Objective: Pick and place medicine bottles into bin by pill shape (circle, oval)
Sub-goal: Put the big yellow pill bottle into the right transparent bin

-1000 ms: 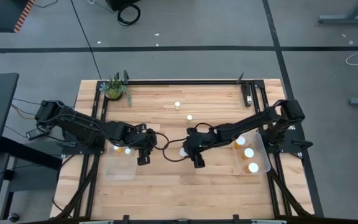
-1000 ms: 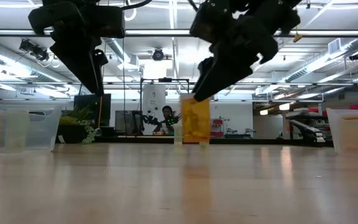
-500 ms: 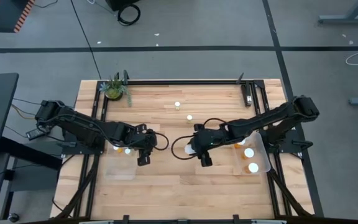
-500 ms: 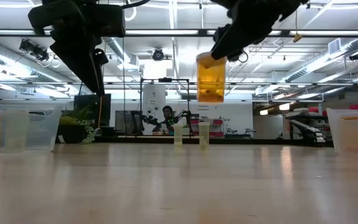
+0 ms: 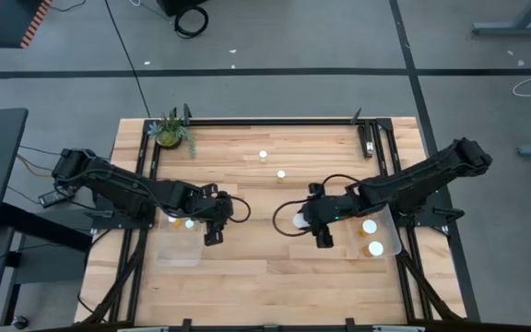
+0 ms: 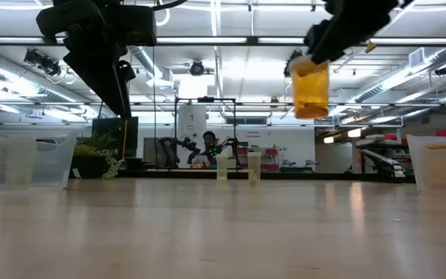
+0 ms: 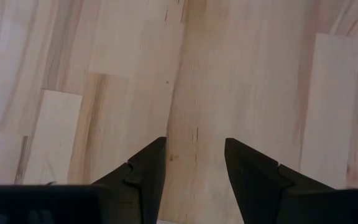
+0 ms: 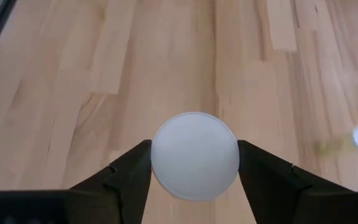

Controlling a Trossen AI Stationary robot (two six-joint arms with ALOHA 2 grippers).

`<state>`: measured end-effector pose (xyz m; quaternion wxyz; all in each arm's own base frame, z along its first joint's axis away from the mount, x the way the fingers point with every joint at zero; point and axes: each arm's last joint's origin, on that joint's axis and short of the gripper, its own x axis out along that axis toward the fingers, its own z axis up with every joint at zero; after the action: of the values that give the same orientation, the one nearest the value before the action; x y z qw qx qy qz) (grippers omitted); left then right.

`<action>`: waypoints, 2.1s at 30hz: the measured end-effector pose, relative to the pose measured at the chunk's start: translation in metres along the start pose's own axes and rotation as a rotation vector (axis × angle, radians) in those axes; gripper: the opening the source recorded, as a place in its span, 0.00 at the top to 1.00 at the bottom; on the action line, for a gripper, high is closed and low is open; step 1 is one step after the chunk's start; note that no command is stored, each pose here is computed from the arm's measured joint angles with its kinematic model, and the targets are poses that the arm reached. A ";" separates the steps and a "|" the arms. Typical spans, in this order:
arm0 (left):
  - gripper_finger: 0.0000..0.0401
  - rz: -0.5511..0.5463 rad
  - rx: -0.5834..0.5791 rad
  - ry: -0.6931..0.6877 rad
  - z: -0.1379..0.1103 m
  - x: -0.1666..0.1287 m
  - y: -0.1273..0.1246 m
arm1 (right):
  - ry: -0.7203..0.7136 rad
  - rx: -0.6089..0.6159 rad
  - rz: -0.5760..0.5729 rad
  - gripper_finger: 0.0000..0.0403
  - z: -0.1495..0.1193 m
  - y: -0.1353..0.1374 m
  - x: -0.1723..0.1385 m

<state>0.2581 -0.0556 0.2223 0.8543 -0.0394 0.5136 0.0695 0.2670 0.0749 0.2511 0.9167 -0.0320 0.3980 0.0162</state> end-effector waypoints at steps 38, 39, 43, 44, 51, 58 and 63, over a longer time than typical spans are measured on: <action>0.57 -0.006 -0.010 -0.016 0.002 0.000 -0.001 | 0.070 0.289 0.019 0.43 -0.106 0.014 -0.113; 0.57 -0.006 -0.009 -0.016 0.002 0.000 -0.001 | 0.072 0.293 0.006 0.43 -0.108 0.015 -0.112; 0.57 -0.006 -0.009 -0.016 0.002 0.000 -0.001 | 0.078 0.313 -0.038 0.43 -0.118 0.016 -0.106; 0.57 -0.006 -0.009 -0.016 0.002 0.000 -0.001 | 0.079 0.322 -0.046 0.43 -0.121 0.016 -0.104; 0.57 -0.006 -0.009 -0.015 0.001 0.000 -0.001 | 0.071 0.360 -0.101 0.43 -0.135 0.018 -0.098; 0.57 -0.006 -0.009 -0.015 0.001 0.000 -0.001 | 0.114 0.359 -0.128 0.43 -0.144 0.019 -0.102; 0.57 -0.006 -0.010 -0.015 0.001 0.000 -0.001 | 0.087 0.349 -0.146 0.43 -0.146 0.020 -0.104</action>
<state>0.2595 -0.0559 0.2230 0.8581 -0.0447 0.5067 0.0698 0.0885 0.0838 0.2266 0.8890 0.0982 0.4306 -0.1211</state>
